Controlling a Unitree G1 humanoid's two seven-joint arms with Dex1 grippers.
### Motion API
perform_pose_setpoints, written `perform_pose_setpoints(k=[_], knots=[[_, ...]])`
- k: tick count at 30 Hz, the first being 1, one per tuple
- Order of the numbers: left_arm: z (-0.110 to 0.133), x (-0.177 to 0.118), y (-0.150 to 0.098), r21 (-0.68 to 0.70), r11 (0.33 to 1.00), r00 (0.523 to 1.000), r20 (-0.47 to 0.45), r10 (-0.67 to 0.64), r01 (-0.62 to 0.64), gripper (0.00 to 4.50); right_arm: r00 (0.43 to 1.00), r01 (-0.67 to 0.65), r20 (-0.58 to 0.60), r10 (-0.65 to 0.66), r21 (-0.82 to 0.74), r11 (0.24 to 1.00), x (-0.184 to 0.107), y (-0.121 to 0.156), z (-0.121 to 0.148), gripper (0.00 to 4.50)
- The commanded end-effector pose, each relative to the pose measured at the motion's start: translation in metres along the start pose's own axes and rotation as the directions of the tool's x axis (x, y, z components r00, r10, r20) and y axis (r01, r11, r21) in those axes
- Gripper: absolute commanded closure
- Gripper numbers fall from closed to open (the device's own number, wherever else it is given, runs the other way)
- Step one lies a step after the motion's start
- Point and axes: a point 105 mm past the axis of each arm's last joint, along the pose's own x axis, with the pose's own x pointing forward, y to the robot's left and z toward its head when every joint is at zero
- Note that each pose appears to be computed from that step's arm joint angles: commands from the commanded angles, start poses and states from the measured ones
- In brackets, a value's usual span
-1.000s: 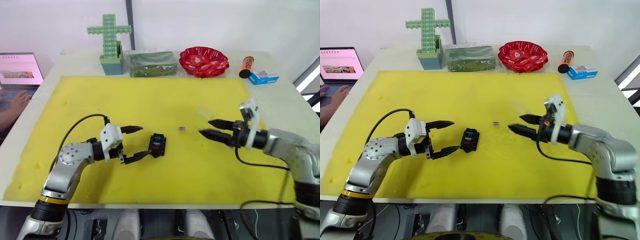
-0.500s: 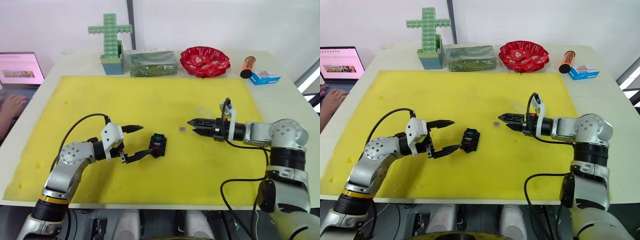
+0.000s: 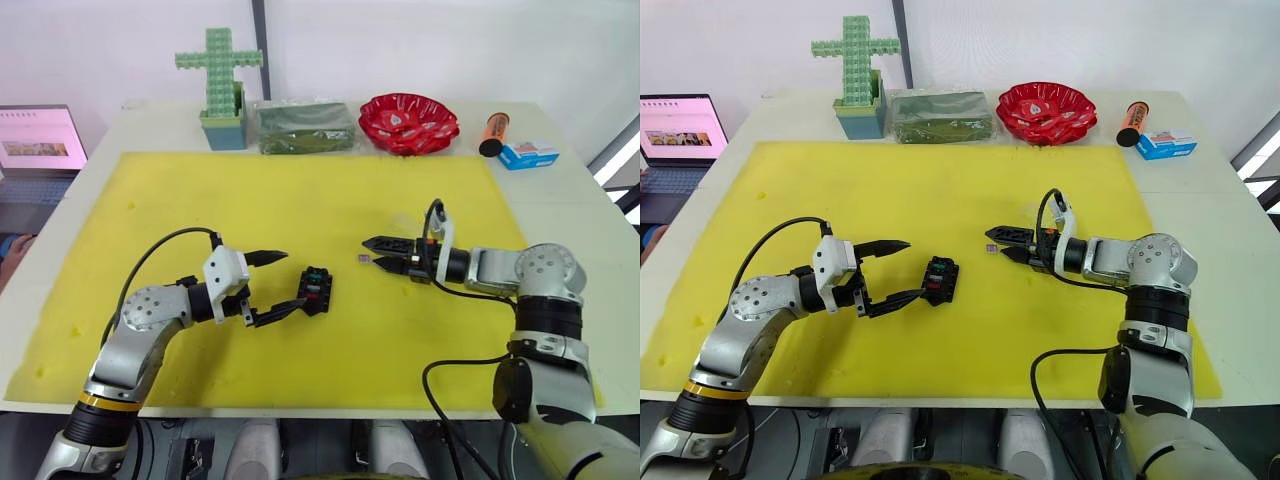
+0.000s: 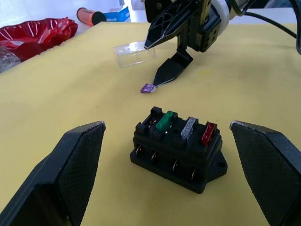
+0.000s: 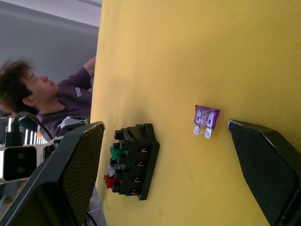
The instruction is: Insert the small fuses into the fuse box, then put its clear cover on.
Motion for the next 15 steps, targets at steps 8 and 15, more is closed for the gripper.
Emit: perform_pose_setpoints(k=[8, 15], knots=[[0.006, 0.001, -0.003, 0.033, 0.999, 1.0, 0.008, 0.0, 0.0, 0.0, 0.999, -0.005, -0.033, 0.005, 0.021, 1.0, 0.011, -0.001, -0.011, 0.21], [0.006, 0.001, -0.002, 0.033, 0.999, 1.0, 0.007, 0.009, -0.009, 0.0, 0.999, 0.035, -0.026, -0.035, 0.029, 0.999, 0.015, -0.011, -0.013, 1.23]])
